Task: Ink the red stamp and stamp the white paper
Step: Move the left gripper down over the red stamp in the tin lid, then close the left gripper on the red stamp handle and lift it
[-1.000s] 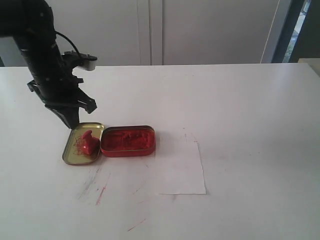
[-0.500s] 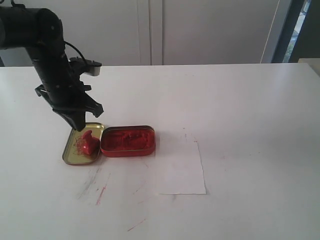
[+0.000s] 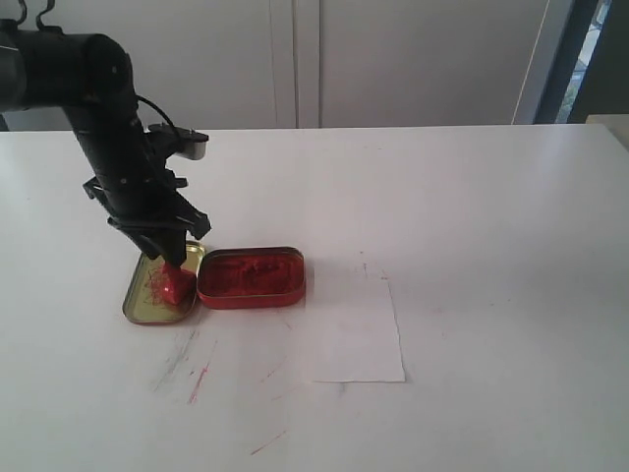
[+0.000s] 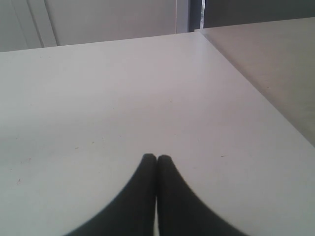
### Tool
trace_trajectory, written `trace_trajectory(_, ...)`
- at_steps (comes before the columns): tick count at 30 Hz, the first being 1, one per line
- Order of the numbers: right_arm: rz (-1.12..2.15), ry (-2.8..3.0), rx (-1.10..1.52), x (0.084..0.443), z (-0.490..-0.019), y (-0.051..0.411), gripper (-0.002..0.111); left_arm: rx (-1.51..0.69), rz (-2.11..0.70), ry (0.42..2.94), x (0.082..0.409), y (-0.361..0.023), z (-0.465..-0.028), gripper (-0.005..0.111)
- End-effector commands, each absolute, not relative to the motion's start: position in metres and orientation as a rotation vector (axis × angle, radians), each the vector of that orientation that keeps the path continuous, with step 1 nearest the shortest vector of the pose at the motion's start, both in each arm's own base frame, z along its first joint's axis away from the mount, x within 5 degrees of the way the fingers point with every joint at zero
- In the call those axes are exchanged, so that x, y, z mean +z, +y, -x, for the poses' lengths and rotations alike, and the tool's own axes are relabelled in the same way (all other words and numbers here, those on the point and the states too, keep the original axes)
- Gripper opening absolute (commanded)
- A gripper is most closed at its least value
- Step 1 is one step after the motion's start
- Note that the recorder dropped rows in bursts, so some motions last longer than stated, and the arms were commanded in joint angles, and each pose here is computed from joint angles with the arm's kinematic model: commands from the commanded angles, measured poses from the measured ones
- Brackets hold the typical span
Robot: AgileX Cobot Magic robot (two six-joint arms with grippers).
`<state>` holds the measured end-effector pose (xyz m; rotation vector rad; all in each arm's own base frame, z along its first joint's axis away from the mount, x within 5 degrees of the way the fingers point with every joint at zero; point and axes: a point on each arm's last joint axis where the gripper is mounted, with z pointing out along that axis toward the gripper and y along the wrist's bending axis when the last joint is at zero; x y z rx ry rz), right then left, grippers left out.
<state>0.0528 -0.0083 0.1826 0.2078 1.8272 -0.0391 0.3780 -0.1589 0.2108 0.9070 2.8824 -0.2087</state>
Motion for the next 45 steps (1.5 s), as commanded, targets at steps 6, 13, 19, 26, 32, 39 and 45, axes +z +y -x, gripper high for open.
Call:
trace_trajectory(6, -0.203, 1.812, -0.051, 0.183, -0.053, -0.009, 0.000, -0.243, -0.926, 2.904, 0.193, -0.165, -0.382, 0.043)
trace_trajectory(13, -0.203, 1.812, -0.051, 0.183, -0.053, -0.009, 0.000, -0.239, -0.932, 2.937, 0.176, -0.166, -0.385, 0.042)
trace_trajectory(19, -0.203, 1.812, -0.051, 0.183, -0.053, -0.009, 0.000, -0.238, -0.930, 2.944, 0.173, -0.166, -0.385, 0.042)
trace_trajectory(26, -0.203, 1.812, -0.051, 0.183, -0.053, -0.009, 0.000, -0.239, -0.920, 2.950, 0.173, -0.166, -0.385, 0.021)
trace_trajectory(32, -0.203, 1.812, -0.051, 0.183, -0.053, -0.009, 0.000, -0.239, -0.923, 2.950, 0.173, -0.166, -0.385, 0.000)
trace_trajectory(39, -0.203, 1.812, -0.051, 0.183, -0.053, -0.009, 0.000, -0.221, -0.929, 2.948, 0.174, -0.164, -0.385, 0.000)
trace_trajectory(45, -0.203, 1.812, -0.051, 0.183, -0.053, -0.009, 0.000, -0.219, -0.923, 2.918, 0.188, -0.163, -0.383, 0.000)
